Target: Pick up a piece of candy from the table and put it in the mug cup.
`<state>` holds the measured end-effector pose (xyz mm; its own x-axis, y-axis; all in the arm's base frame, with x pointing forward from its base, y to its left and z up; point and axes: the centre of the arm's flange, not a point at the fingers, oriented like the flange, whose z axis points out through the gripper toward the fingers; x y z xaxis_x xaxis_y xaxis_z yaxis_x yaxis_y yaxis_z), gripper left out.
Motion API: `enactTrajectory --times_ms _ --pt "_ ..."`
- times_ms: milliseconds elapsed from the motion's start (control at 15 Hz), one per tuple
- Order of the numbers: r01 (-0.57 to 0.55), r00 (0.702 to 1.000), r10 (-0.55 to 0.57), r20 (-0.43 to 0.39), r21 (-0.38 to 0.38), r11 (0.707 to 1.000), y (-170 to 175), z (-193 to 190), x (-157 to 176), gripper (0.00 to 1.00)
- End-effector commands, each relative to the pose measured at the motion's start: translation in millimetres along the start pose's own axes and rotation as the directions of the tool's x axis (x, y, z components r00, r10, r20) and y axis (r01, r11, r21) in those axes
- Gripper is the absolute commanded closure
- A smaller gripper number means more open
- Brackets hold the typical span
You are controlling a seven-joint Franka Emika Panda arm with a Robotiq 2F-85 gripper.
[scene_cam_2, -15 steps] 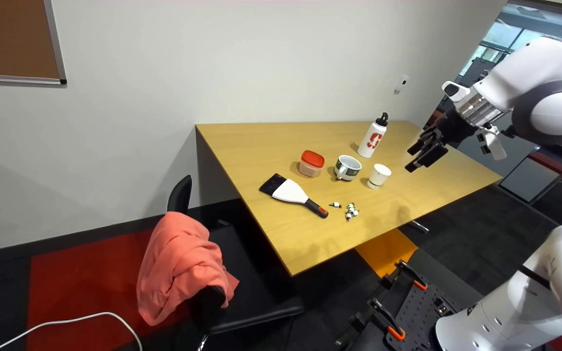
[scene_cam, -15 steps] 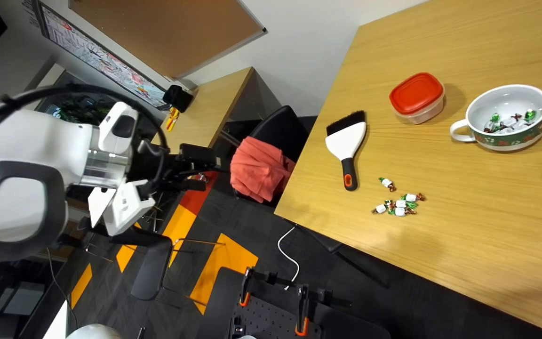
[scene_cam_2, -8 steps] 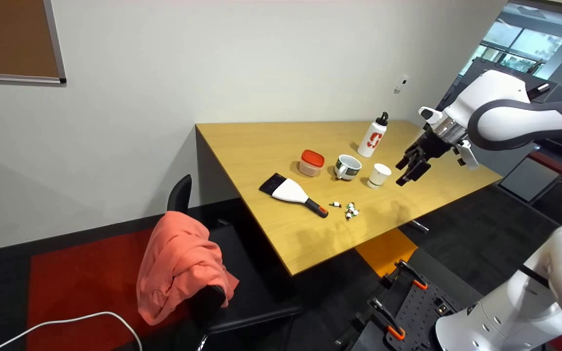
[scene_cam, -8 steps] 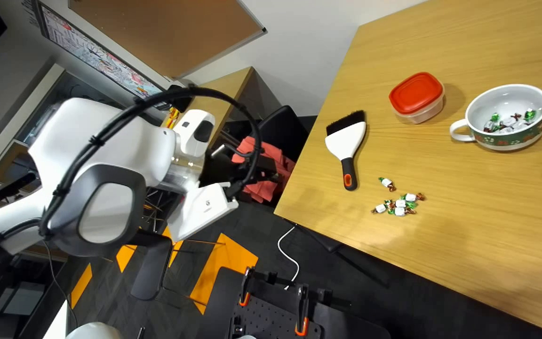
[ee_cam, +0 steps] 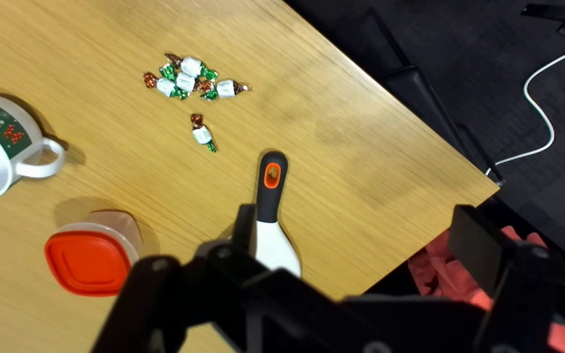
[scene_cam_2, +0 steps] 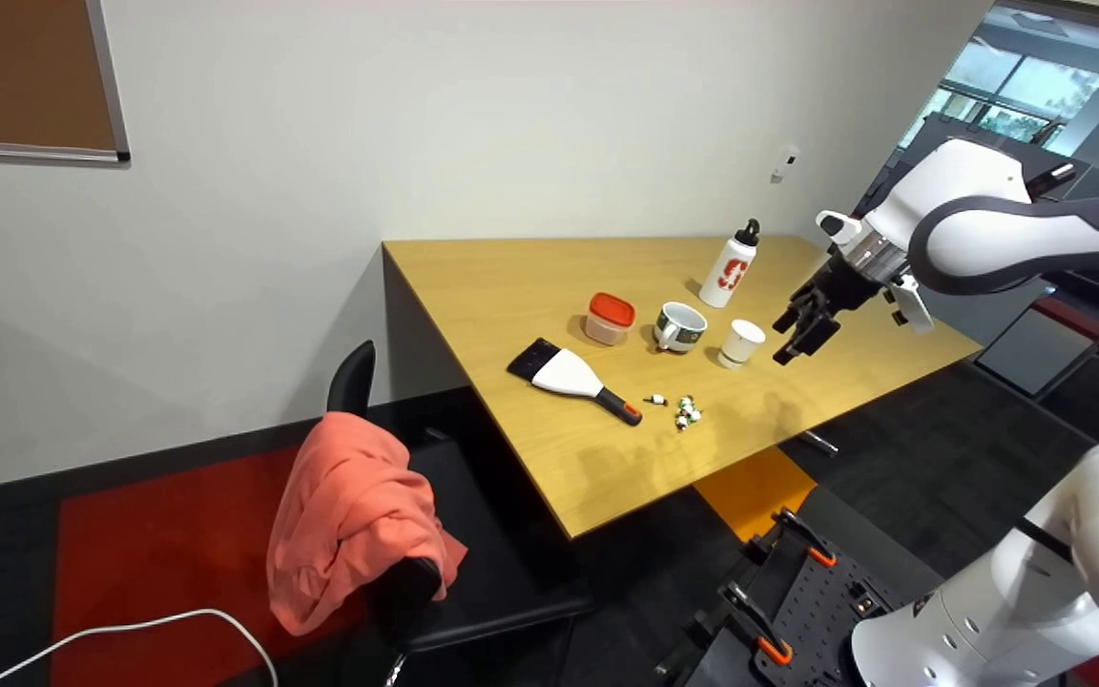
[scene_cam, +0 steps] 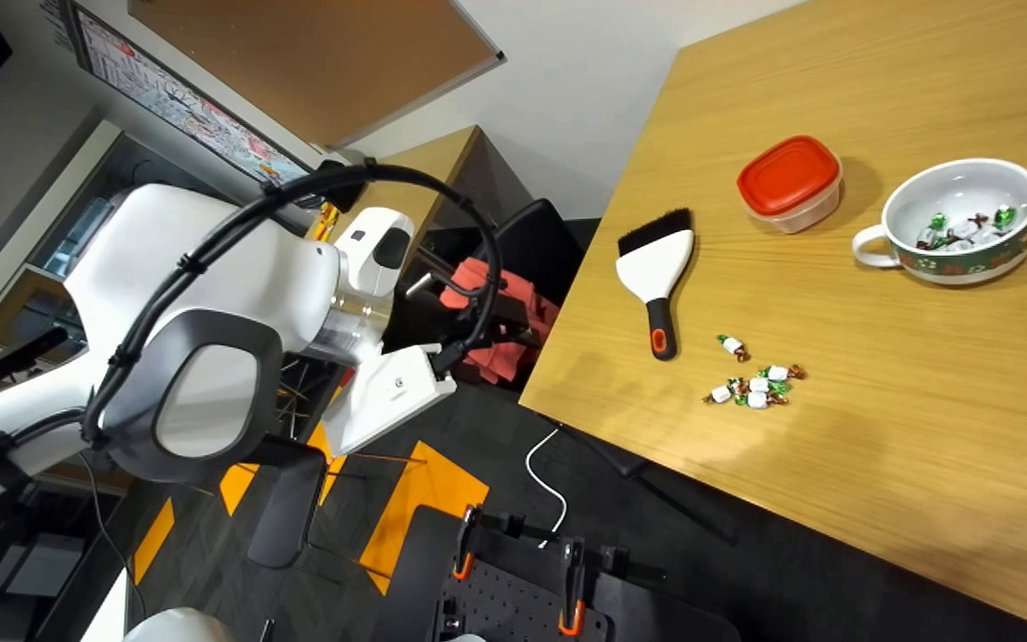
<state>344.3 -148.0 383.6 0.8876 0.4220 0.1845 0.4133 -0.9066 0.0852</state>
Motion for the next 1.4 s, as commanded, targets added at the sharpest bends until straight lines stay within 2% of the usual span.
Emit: enactTrajectory --times_ms 0,200,467,867,1133,1200,1267,1333 --pt "-0.014 1.000 0.014 0.000 -0.026 1.000 16 16 9 0.00" --pt "-0.008 1.000 0.008 -0.002 -0.060 0.998 33 46 19 0.00" --pt "0.028 0.999 -0.024 0.043 -0.082 0.996 57 101 25 0.00" --pt "0.069 0.994 -0.063 0.090 -0.057 0.996 108 170 25 0.00" --pt "0.081 0.994 -0.079 0.080 -0.017 0.997 141 197 29 0.00" --pt "0.088 0.993 -0.088 0.075 -0.006 0.996 139 189 25 0.00" --pt "0.077 0.994 -0.074 0.083 -0.025 0.997 117 182 22 0.00" --pt "0.080 0.993 -0.078 0.087 -0.023 0.997 124 186 22 0.00"
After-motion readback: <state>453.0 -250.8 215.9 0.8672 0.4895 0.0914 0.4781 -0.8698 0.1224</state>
